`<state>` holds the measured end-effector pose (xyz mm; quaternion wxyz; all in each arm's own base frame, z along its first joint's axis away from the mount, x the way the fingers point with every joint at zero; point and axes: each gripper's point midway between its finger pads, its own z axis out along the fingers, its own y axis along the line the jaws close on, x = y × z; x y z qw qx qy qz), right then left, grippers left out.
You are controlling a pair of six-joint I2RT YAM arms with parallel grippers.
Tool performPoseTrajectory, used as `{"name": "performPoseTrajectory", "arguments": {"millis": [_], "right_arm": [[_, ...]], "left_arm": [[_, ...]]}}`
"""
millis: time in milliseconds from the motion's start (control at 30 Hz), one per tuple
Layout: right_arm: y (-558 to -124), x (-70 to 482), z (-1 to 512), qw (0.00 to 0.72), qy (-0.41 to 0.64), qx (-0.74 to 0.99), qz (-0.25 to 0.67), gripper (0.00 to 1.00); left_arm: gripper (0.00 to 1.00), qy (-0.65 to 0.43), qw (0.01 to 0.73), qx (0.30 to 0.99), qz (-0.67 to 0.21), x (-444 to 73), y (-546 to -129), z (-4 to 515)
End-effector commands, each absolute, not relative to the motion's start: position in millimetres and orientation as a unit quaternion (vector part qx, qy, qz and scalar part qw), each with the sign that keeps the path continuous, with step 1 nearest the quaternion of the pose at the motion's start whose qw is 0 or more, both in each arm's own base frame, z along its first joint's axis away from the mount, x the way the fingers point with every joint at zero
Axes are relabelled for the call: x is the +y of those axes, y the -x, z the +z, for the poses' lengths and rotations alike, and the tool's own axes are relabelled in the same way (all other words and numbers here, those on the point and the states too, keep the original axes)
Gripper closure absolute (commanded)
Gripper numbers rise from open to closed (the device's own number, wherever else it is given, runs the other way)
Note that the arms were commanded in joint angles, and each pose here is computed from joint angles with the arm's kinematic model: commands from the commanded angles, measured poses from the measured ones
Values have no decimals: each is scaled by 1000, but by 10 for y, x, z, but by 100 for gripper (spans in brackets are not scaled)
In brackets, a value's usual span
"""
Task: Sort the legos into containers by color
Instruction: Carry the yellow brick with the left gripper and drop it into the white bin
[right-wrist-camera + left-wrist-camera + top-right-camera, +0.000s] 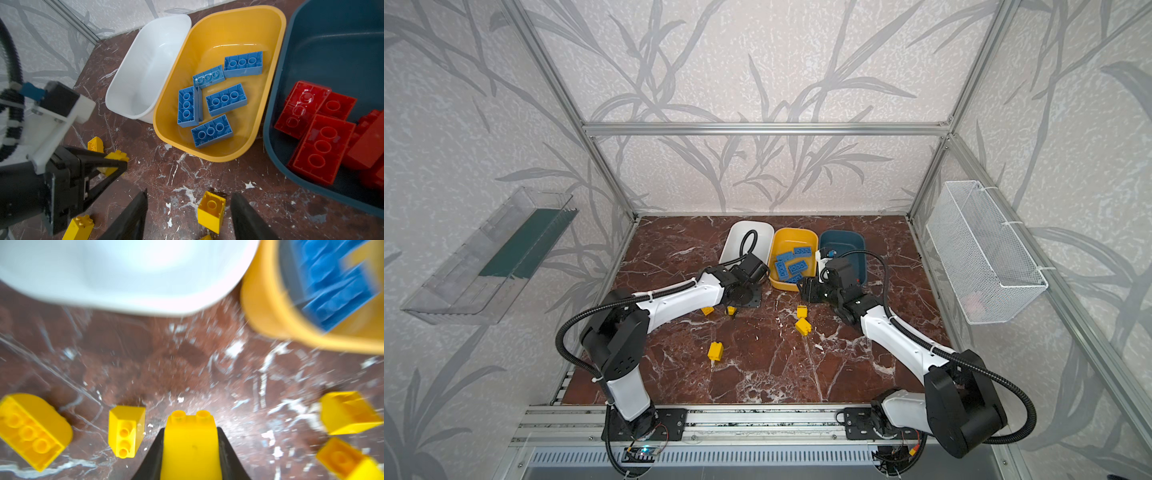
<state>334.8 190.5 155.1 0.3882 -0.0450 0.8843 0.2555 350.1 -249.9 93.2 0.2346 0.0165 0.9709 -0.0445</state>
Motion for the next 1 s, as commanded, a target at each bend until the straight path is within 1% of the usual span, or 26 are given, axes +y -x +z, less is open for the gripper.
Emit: {"name": "performPoseTrajectory", "arguments": {"millis": [0, 200, 533, 833, 967], "right_arm": [[-3273, 1869, 1611, 392, 36, 885, 247, 35], [-3114, 1709, 1477, 386, 6, 896, 218, 34], [-2838, 1457, 1258, 375, -14, 909, 182, 31], [-2746, 1343, 1056, 358, -28, 922, 143, 29], [-2745, 1345, 1022, 361, -33, 924, 125, 28]], "left_arm": [[73, -17, 265, 964, -19, -2400, -3692, 1259], [73, -4, 275, 961, -14, -2350, -4105, 1445], [72, -5, 257, 966, 10, -2343, -4669, 1317], [68, 2, 243, 970, 18, -2259, -4955, 1216], [62, 1, 245, 969, 19, -2254, -4984, 1217]]}}
